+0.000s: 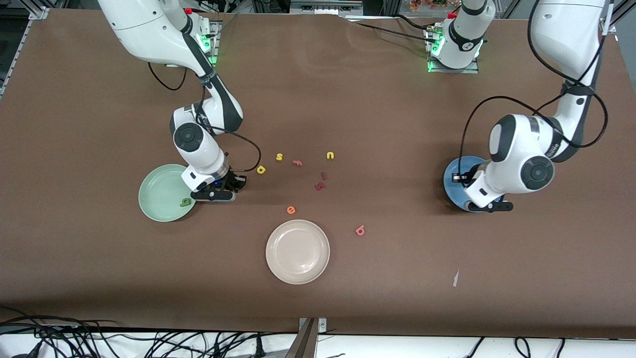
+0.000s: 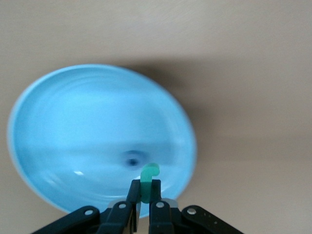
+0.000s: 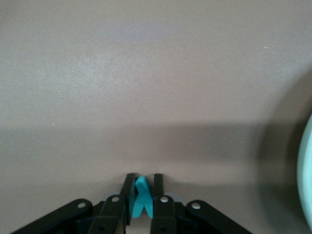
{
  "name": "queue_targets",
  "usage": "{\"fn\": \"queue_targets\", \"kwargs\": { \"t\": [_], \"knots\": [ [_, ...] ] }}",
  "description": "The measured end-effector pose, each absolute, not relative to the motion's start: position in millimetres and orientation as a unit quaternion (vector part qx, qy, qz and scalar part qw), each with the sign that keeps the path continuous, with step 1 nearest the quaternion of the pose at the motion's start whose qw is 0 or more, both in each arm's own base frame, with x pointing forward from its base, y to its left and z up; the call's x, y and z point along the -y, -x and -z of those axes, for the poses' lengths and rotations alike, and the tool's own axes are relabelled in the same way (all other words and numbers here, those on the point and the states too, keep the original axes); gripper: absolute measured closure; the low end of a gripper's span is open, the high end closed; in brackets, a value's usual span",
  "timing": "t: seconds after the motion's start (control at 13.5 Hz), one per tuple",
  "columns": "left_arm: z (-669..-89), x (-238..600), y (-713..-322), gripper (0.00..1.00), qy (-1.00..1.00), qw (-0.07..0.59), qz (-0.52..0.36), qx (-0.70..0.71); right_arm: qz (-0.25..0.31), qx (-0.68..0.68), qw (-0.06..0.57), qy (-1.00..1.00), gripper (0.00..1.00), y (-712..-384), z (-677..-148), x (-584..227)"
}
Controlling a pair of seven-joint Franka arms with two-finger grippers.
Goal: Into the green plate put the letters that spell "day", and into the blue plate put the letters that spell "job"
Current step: 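Lower the cyan letter onto the blue plate and open the left gripper, then grasp the pink letter with the left gripper while the right gripper grasps the cyan y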
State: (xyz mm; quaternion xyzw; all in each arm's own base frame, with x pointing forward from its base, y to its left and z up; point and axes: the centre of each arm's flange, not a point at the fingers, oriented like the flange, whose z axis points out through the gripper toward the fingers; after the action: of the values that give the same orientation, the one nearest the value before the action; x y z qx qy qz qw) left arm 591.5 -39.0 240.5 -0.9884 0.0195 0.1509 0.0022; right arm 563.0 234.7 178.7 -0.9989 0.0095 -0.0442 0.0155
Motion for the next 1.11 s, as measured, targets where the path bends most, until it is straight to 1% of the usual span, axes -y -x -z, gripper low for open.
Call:
{"fn": "queue_targets", "kwargs": {
  "t": [0.15,0.37,0.52,0.67,0.74,0.89,0.96,1.04,1.11],
  "knots": [
    [-234,26,-586,0.75,0.986,0.004,-0.16,-0.052,0.046,0.0,0.014,0.999,0.79,-564,-179,-233],
    [-241,38,-590,0.44,0.986,-0.005,-0.156,-0.061,0.043,0.026,-0.003,0.999,0.8,-578,-190,-207],
    [-258,68,-601,0.24,0.989,-0.032,-0.143,-0.024,0.024,0.048,-0.021,0.998,0.8,-594,-214,-180],
    [-269,118,-612,0.04,0.99,-0.038,-0.131,0.03,0.006,0.06,-0.032,0.998,0.8,-608,-243,-159],
    [-271,150,-618,0.0,0.99,-0.032,-0.125,0.063,0.002,0.06,-0.032,0.998,0.8,-611,-254,-156],
    [-264,209,-633,0.0,0.984,-0.022,-0.113,0.134,0.0,0.046,-0.029,0.999,0.78,-609,-257,-165],
    [-256,232,-640,0.0,0.979,-0.018,-0.11,0.168,-0.002,0.035,-0.025,0.999,0.73,-605,-254,-177],
    [-248,246,-645,0.0,0.974,-0.015,-0.109,0.196,-0.002,0.024,-0.021,0.999,0.63,-601,-250,-191],
    [-240,255,-652,0.0,0.968,-0.014,-0.107,0.227,0.001,0.013,-0.017,1.0,0.59,-597,-246,-203]
  ]
}}
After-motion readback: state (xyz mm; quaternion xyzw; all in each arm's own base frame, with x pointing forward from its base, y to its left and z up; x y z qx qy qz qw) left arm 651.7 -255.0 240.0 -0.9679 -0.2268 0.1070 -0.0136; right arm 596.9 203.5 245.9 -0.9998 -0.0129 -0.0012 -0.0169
